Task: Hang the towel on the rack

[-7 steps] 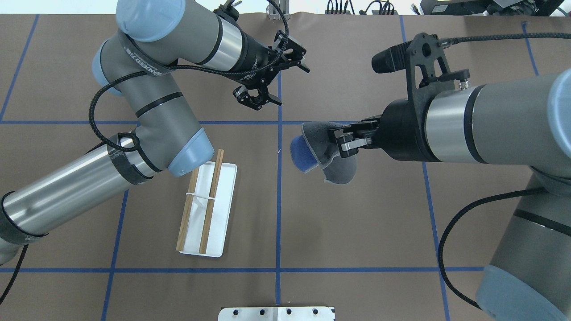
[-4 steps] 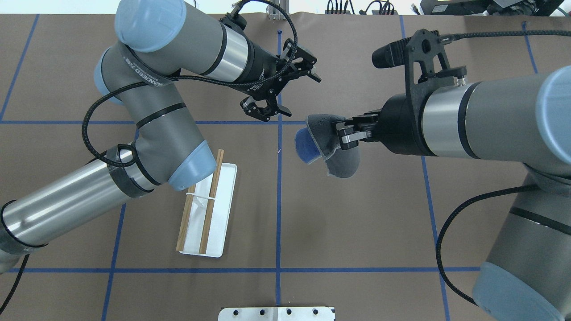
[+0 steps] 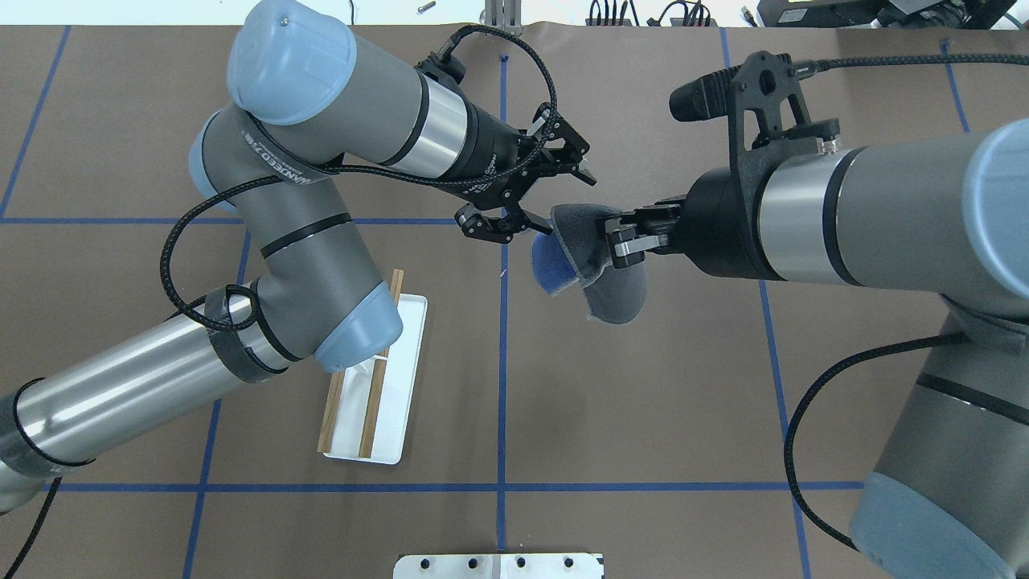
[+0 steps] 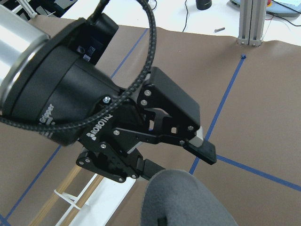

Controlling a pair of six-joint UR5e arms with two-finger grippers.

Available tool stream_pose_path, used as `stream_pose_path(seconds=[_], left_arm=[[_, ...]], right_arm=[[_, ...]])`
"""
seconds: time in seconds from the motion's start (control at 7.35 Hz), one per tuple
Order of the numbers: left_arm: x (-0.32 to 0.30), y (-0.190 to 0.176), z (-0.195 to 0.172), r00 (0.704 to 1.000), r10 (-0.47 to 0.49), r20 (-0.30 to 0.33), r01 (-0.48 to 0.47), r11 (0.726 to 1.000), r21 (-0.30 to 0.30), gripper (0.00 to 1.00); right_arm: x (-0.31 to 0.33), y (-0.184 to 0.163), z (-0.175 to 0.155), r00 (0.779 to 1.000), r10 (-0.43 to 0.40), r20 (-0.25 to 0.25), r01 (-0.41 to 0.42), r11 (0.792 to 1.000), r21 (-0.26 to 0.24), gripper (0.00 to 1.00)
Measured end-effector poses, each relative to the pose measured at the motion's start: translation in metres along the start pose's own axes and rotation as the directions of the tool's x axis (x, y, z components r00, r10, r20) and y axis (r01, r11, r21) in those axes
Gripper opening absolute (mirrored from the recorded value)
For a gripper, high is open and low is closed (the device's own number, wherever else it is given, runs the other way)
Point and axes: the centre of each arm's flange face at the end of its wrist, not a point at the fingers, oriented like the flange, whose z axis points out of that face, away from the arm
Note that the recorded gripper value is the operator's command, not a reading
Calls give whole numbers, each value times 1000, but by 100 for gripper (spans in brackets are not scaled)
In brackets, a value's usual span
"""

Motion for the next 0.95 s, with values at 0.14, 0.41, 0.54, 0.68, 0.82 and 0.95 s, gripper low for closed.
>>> stream_pose_path(seconds=[0.14, 0.41, 0.54, 0.68, 0.82, 0.95], left_arm=[[1, 4, 0, 1000, -6, -4, 6, 1000, -4, 0], [2, 8, -4, 1000, -2, -14, 2, 1000, -7, 0], [1, 8, -5, 1000, -1, -14, 1, 1000, -7, 0], [0, 8, -5, 1000, -2, -12, 2, 1000, -7, 0], [0, 7, -6, 1000, -3, -13, 3, 1000, -6, 0], [1, 7, -8, 1000, -3, -14, 3, 1000, -5, 0]], right_arm=[[0, 0, 0, 1000, 0, 0, 0, 1000, 0, 0], [0, 0, -1, 1000, 0, 1, 0, 1000, 2, 0], [0, 0, -3, 1000, -1, 3, 1, 1000, 2, 0], [0, 0, -4, 1000, -1, 5, 1, 1000, 3, 91], [0, 0, -5, 1000, 6, 7, -6, 1000, 2, 100], [1, 2, -8, 999, 34, 7, -34, 999, 0, 100]])
